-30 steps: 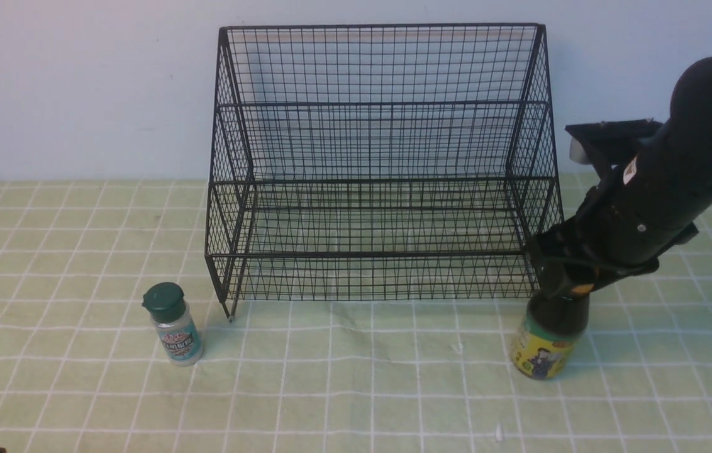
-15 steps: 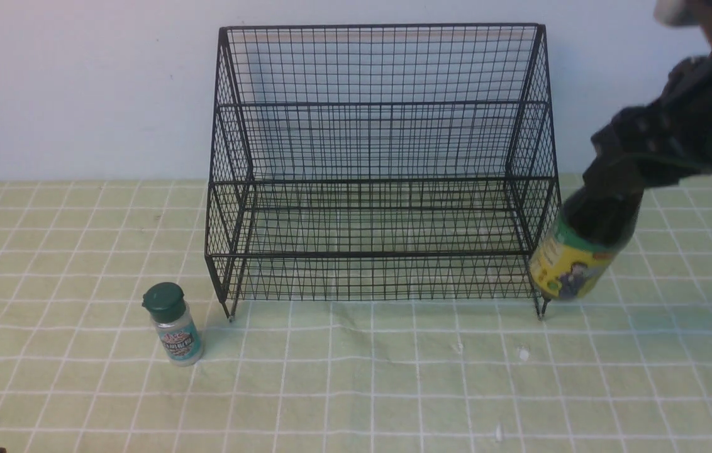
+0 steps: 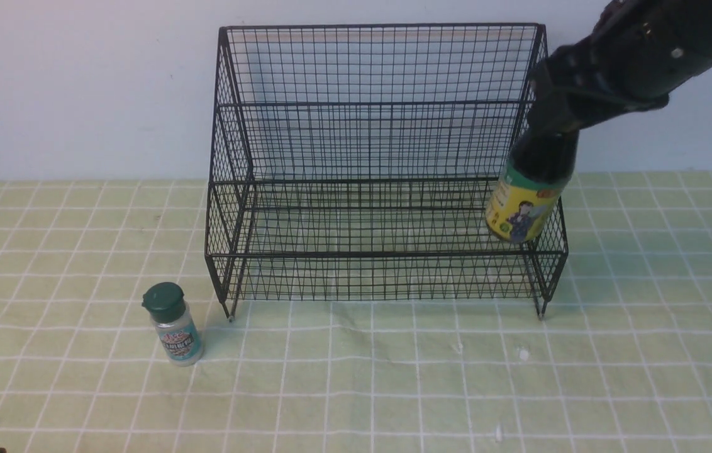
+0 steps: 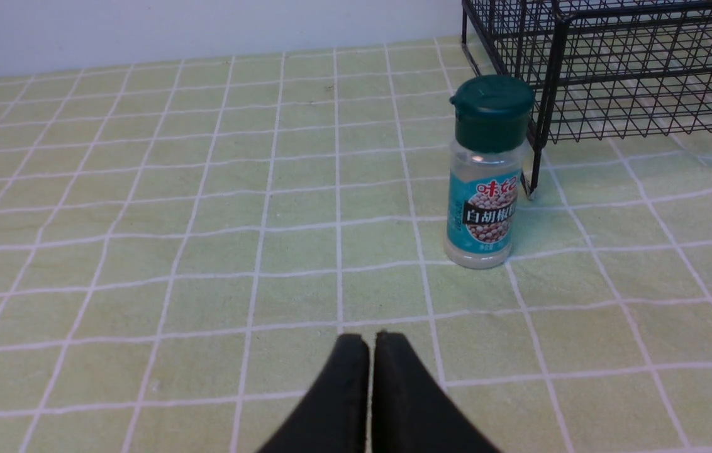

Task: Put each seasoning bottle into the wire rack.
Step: Use the right arm to put the condiment bottle back on the shelf

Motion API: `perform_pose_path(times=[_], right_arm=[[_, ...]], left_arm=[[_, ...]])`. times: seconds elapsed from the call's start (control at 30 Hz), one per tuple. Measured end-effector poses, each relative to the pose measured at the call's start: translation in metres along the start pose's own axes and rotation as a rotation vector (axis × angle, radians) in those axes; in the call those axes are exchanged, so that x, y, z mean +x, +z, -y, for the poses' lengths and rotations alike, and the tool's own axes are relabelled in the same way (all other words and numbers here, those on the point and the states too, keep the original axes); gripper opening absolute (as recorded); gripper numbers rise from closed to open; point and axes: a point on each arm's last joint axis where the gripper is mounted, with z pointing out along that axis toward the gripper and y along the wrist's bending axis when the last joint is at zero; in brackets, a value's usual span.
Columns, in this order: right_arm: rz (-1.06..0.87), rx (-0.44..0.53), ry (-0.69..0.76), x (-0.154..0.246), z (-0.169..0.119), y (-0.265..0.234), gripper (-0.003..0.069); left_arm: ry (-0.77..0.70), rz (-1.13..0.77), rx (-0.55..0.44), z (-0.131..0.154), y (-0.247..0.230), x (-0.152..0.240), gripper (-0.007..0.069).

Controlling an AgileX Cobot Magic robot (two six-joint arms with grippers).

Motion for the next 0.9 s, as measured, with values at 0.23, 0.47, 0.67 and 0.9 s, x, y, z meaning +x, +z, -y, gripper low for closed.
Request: perform_pose_path(times=[0.23, 0.47, 0.67, 0.9], right_arm=[[-0.07, 0.01, 0.014, -0.001, 0.008, 0.052, 0.0314], [-0.157, 0.008, 0.019, 0.003, 0.013, 0.088, 0.0314], [-0.178, -0.006, 0.026, 0.003, 0.011, 0.087, 0.0354], [-0.105, 0.023, 0.01, -0.013, 0.007, 0.039, 0.0489]], left_arm=[[0.0, 0.0, 0.0, 0.0, 0.0, 0.0, -0.0006], [0.0, 0.0, 0.0, 0.0, 0.0, 0.0, -0.0006], [0.0, 0.0, 0.0, 0.0, 0.0, 0.0, -0.0006], [0.0, 0.0, 0.0, 0.0, 0.0, 0.0, -0.0006]])
